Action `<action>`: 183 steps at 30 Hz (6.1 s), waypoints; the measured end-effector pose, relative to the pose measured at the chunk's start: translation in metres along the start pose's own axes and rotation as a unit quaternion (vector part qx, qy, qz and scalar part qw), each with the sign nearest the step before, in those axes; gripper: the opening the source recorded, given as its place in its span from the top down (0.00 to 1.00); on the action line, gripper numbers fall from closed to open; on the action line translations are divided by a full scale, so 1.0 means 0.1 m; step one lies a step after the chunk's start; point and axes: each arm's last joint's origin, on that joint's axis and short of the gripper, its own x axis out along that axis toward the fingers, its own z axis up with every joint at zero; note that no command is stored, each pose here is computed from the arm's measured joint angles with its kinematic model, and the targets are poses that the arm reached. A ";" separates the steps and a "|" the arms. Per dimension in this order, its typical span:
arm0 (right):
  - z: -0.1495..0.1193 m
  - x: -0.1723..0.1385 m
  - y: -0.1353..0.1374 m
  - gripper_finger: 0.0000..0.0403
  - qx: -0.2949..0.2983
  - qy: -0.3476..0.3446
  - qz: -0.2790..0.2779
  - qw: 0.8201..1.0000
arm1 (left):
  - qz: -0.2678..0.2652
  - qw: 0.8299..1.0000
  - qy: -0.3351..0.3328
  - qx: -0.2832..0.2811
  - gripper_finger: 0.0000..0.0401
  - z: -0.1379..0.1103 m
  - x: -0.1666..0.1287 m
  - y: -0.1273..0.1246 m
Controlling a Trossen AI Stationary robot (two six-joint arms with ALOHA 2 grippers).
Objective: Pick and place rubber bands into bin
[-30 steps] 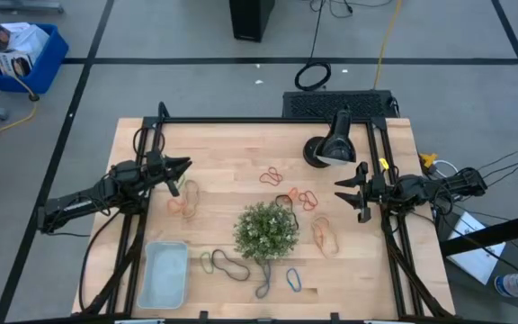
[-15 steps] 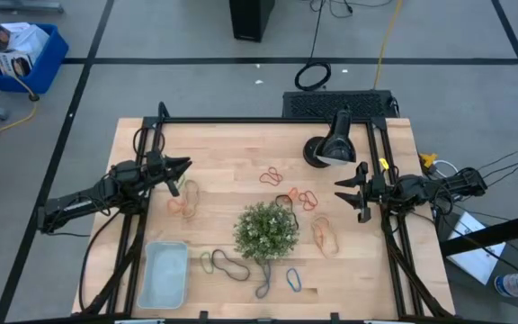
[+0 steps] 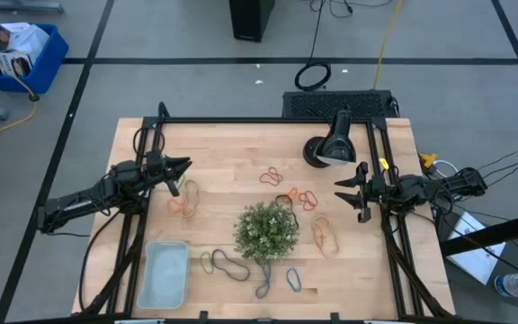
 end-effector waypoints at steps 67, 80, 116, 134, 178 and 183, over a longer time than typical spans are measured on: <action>0.00 0.00 0.00 0.64 0.007 0.002 -0.001 1.000 | -0.079 0.990 0.020 -0.114 0.38 -0.01 0.00 -0.05; 0.00 0.00 0.00 0.64 -0.085 0.002 -0.003 0.996 | -0.133 0.988 0.040 -0.067 0.38 0.04 0.12 -0.11; 0.00 0.00 0.00 0.64 -0.106 0.002 -0.003 0.994 | -0.037 0.738 0.636 0.223 0.61 -0.09 1.07 -0.17; 0.00 0.00 0.00 0.64 -0.106 0.003 -0.003 0.994 | -0.003 0.697 0.686 0.208 0.61 -0.33 1.19 -0.01; 0.00 0.00 0.00 0.64 -0.122 0.002 -0.003 0.992 | 0.078 0.664 0.697 0.259 0.99 0.95 1.32 -0.71; 0.00 0.00 0.00 0.64 -0.122 0.002 -0.003 0.992 | 0.081 0.702 0.660 0.254 0.99 1.35 1.22 -1.03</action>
